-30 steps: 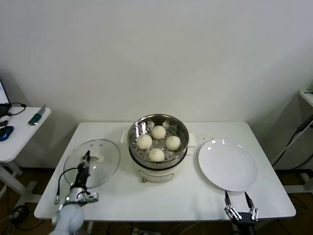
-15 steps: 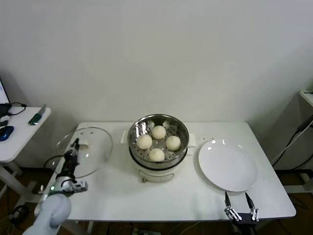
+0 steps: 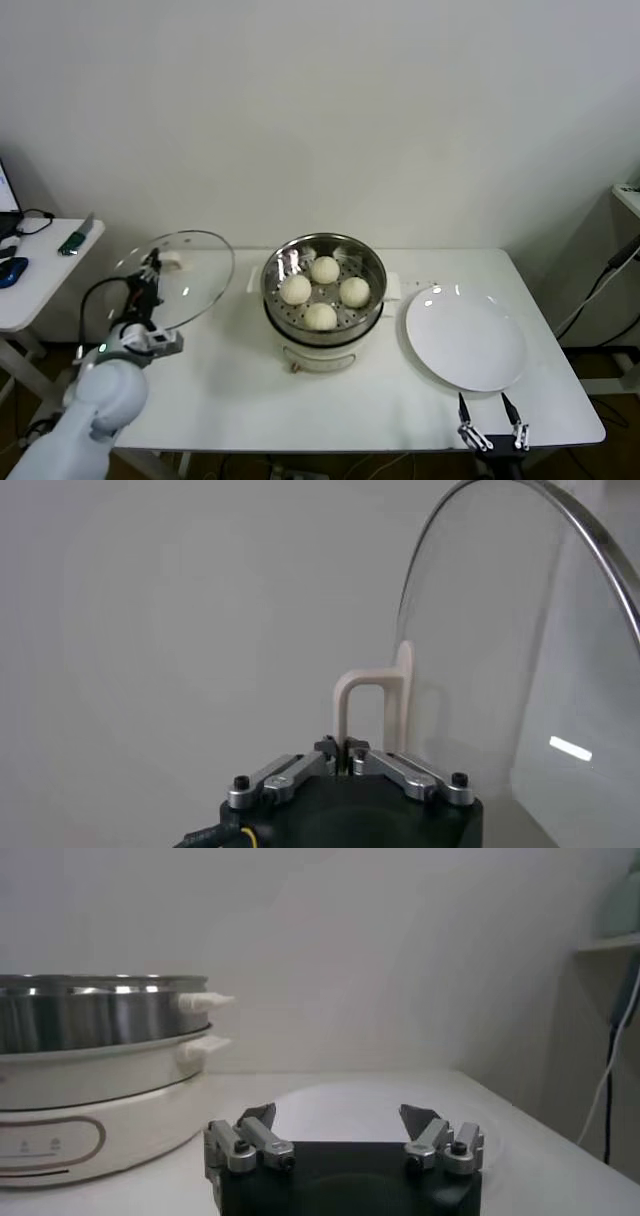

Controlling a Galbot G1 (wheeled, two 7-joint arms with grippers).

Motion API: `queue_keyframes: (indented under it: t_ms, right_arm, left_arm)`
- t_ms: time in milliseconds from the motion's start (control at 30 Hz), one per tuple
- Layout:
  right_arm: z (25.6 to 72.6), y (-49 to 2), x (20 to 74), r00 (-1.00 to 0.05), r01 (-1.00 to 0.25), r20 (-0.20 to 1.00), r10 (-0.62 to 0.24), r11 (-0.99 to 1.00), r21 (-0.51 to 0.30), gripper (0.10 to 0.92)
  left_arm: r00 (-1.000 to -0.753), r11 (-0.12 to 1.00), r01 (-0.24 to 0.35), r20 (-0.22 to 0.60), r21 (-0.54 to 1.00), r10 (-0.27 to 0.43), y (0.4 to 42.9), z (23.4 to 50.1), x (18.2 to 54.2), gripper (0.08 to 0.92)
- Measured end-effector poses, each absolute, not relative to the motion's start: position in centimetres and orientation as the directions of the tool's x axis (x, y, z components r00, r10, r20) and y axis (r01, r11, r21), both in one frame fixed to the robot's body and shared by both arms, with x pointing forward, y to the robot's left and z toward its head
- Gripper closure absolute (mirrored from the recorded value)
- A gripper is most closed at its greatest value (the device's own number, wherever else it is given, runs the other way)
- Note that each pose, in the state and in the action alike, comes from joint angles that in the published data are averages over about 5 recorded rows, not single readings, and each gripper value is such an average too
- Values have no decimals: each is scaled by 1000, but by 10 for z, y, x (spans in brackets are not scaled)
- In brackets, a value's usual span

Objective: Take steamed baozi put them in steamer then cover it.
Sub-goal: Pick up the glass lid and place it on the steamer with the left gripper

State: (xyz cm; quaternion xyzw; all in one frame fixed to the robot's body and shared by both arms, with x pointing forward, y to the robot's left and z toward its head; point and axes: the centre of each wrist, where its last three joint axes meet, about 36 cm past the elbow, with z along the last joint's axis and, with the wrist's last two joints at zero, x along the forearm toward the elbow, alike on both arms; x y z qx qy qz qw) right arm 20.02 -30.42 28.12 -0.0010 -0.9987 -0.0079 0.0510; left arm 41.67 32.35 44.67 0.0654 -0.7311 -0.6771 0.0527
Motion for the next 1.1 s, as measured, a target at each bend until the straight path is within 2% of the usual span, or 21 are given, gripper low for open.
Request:
queue_keyframes:
  t_ms: [167,567,1100]
  right_arm:
    - [284,-301,203,-995,-10,95,-9,1000,-9,200]
    - [287,-303,208,-997,-26,73,-22,998,-49,200]
    - [282,-312,202,-997,-29,69,-25,998,-61,200]
  left_arm:
    - [-985,110,-13,6,994,-170,290,463,420,862]
    - [-989,142,0,21,990,-149,202,481,436,862]
    - [-995,132,-7,6,991,-96,91,478,445,862]
